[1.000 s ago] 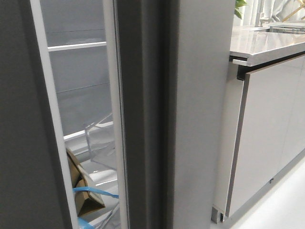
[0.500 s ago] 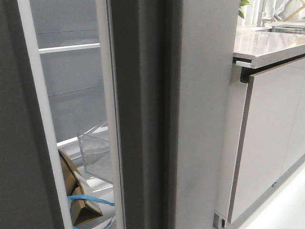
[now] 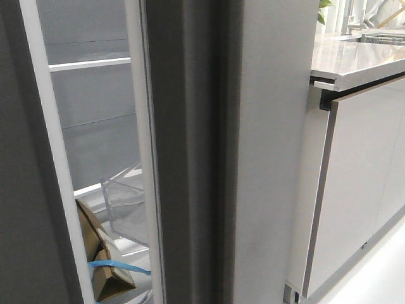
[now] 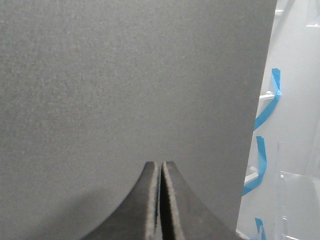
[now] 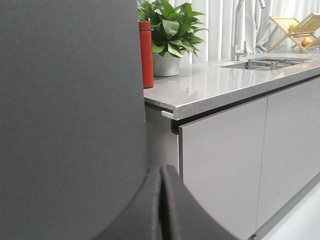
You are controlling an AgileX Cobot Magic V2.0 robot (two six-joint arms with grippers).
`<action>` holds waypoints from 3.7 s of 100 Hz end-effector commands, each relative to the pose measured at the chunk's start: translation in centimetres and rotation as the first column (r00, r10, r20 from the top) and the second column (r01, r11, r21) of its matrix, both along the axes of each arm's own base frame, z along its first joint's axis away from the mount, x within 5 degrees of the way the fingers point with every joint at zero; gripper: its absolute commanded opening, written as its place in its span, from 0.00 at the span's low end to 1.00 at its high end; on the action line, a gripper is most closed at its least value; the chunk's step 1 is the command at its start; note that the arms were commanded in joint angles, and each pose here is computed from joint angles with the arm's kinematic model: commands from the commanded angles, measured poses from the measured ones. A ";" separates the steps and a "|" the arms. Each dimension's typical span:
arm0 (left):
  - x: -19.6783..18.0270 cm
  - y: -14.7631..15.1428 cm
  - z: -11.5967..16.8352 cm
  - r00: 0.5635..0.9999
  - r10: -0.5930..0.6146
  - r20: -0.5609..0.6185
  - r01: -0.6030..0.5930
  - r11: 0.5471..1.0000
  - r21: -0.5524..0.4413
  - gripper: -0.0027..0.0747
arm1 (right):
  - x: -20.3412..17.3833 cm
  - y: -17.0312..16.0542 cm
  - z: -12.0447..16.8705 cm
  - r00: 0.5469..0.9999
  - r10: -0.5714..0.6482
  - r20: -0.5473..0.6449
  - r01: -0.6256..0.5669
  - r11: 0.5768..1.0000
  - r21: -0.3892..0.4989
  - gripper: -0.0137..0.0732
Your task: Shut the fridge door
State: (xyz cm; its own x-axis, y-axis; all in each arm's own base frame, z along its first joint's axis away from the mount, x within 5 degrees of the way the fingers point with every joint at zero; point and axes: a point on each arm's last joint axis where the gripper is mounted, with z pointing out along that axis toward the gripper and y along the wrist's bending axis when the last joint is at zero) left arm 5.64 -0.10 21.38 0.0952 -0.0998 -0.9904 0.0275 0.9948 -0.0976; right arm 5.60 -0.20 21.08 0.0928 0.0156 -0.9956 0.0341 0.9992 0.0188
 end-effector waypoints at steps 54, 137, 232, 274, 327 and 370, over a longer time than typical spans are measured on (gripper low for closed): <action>0.2 0.0 -0.4 1.000 -0.006 0.030 0.006 1.000 -0.006 0.01 | -0.2 0.0 0.4 0.996 -0.009 0.084 0.010 1.000 -0.013 0.07; 0.2 0.0 -0.4 1.000 -0.006 0.030 0.006 1.000 -0.006 0.01 | 0.4 -0.1 4.2 0.993 -0.009 0.115 0.009 1.000 -0.003 0.07; 0.2 0.0 -0.4 1.000 -0.006 0.030 0.006 1.000 -0.006 0.01 | 13.7 5.6 28.0 0.947 0.304 0.104 -0.305 0.952 -0.004 0.07; 0.2 0.0 -0.4 1.000 -0.006 0.030 0.006 1.000 -0.006 0.01 | 15.7 10.4 30.2 0.879 0.461 0.124 -0.464 0.886 -0.005 0.07; 0.2 0.0 -0.4 1.000 -0.006 0.030 0.006 1.000 -0.006 0.01 | 19.1 14.2 28.3 0.842 0.518 0.152 -0.526 0.851 0.014 0.07; 0.2 0.0 -0.4 1.000 -0.006 0.030 0.006 1.000 -0.006 0.01 | 24.8 18.5 26.0 0.837 0.542 0.075 -0.545 0.838 0.017 0.07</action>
